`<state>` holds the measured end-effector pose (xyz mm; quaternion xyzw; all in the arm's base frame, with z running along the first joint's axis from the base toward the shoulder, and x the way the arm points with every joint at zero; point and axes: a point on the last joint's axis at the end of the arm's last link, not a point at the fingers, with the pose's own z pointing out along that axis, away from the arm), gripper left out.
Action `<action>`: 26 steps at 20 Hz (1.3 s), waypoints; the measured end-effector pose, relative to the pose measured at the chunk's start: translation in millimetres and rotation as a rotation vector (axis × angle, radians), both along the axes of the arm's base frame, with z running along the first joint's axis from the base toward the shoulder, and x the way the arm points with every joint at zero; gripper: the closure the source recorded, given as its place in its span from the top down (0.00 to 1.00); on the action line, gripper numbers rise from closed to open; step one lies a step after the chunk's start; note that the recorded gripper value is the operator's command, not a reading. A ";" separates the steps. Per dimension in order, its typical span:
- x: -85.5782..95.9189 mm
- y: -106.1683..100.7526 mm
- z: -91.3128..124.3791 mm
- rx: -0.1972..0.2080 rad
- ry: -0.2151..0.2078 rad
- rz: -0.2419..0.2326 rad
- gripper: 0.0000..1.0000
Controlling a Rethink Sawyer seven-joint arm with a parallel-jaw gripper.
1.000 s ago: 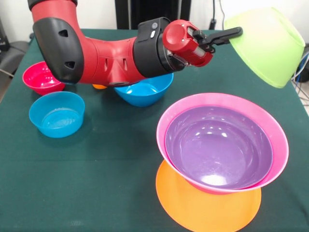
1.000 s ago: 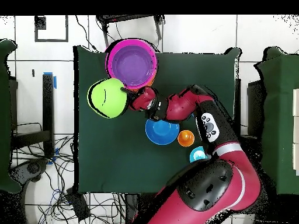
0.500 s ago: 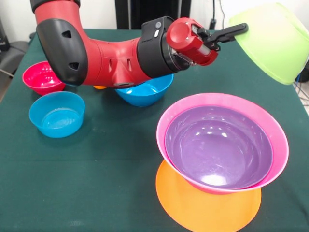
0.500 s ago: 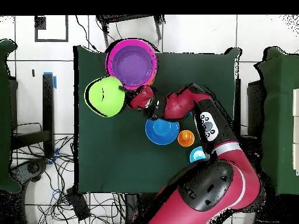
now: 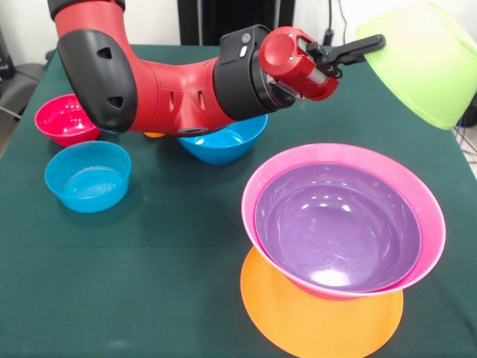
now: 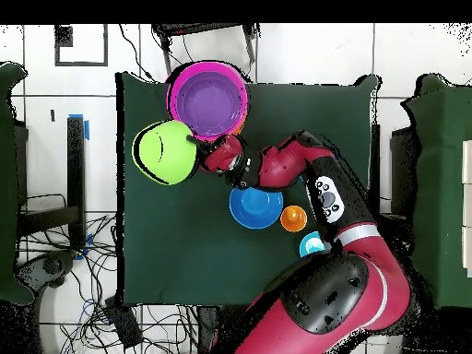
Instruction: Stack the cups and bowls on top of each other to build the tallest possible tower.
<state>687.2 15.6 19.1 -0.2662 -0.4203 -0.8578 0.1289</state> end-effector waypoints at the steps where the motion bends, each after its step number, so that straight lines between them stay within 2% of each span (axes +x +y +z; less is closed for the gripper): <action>1: 0.0 0.0 0.0 0.000 0.000 0.000 0.00; 13: 1.6 4.9 -1.2 -0.012 -0.003 0.009 0.00; 26: 9.2 10.2 -2.8 -0.045 -0.019 0.018 0.00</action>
